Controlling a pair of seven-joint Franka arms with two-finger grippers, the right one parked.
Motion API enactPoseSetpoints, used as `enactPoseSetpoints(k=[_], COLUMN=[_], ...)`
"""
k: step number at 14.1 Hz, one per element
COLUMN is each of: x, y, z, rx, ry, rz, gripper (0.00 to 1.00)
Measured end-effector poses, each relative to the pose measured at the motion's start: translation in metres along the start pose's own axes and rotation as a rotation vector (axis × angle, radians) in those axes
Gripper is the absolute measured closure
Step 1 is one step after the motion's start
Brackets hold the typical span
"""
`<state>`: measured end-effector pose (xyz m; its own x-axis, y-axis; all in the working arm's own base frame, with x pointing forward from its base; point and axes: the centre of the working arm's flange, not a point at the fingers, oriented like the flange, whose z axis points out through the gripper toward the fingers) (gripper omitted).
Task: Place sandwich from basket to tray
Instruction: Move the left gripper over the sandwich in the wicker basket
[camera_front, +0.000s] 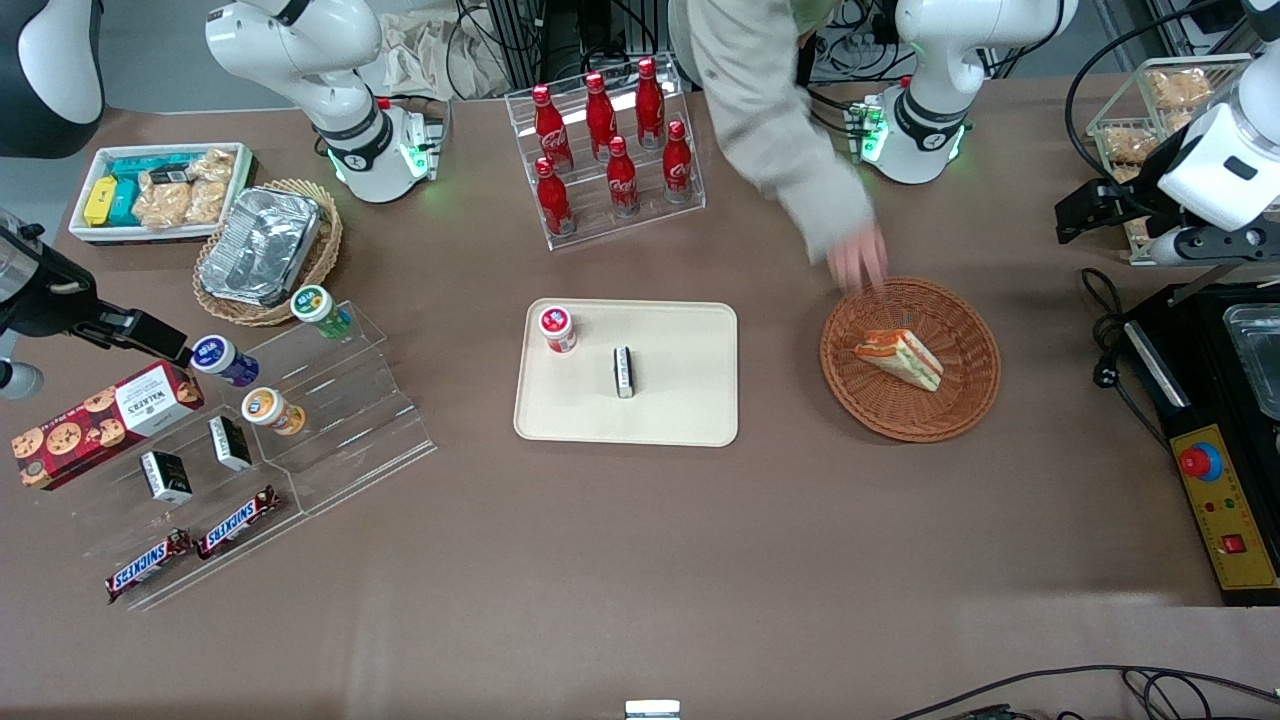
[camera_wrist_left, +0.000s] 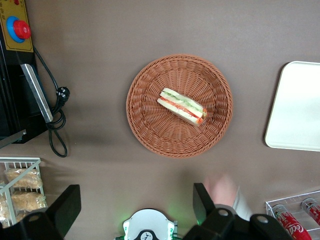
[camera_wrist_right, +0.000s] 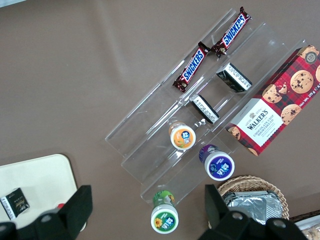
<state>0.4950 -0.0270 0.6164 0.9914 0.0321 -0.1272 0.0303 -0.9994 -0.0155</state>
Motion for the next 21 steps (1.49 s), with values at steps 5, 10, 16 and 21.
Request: enactPoseSetpoints(k=[5,10,16,21], x=[0.000,-0.002,-0.014,-0.027], y=[0.002,0.006,0.012,0.033], z=[0.001,0.025,0.089,0.129], rx=[0.003,0.016,0.010,0.007], ry=[-0.002,-0.065,-0.041,-0.005], rz=[0.004,0.005,-0.030,-0.160], gripper=[0.00,0.00,0.00,0.00])
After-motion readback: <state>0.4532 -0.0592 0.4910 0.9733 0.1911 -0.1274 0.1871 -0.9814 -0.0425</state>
